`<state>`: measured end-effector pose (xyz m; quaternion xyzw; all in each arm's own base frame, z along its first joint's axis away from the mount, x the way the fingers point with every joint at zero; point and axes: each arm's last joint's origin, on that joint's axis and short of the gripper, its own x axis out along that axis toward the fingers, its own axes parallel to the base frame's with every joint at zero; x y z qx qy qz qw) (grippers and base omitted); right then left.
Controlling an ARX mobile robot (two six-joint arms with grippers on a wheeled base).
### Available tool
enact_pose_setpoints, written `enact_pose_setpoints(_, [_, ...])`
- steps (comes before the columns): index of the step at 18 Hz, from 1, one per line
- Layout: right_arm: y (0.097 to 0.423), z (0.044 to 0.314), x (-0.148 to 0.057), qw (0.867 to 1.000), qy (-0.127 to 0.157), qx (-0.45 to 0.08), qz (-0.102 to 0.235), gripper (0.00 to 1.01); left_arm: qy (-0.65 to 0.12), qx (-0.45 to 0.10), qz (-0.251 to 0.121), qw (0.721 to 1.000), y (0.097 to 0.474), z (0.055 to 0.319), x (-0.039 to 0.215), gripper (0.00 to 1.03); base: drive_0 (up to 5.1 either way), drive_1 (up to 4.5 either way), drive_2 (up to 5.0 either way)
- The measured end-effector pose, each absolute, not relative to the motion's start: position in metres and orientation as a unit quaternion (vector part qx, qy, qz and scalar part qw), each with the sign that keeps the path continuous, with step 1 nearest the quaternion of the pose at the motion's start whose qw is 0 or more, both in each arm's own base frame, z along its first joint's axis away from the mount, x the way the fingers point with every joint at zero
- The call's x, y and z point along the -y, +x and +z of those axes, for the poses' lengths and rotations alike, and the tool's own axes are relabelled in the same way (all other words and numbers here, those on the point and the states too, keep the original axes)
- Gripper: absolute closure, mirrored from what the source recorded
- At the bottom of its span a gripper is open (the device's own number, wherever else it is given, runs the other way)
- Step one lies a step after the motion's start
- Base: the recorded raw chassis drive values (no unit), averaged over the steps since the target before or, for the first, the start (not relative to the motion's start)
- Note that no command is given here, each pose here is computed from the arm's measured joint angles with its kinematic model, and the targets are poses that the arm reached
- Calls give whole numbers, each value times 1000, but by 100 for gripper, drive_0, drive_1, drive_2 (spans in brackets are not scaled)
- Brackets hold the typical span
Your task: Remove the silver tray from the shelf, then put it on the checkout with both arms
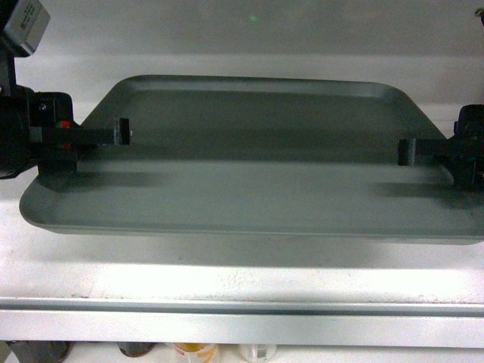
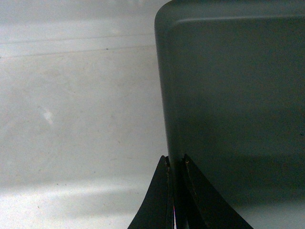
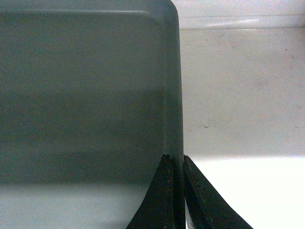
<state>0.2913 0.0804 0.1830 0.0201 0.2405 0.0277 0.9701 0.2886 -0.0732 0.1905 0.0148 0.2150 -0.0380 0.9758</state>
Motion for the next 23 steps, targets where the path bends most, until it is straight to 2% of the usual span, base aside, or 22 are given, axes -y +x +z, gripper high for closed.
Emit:
enact_pose_setpoints(1, [291,183,-81,963,13,-267,32,98,20,-238,-38,970,287,188,73,99,0,0,0])
enact_pose_setpoints(2, [292,192,-80,961,11,-273,34,98,20,-247,-37,968,287,187,73,99,0,0,0])
enact_pose_setpoints(4, [291,192,-79,960,5,-278,35,98,18,-251,-38,967,287,188,75,99,0,0,0])
enact_pose_setpoints(23, [292,192,-77,960,8,-276,36,98,17,-246,-37,968,287,188,76,99,0,0,0])
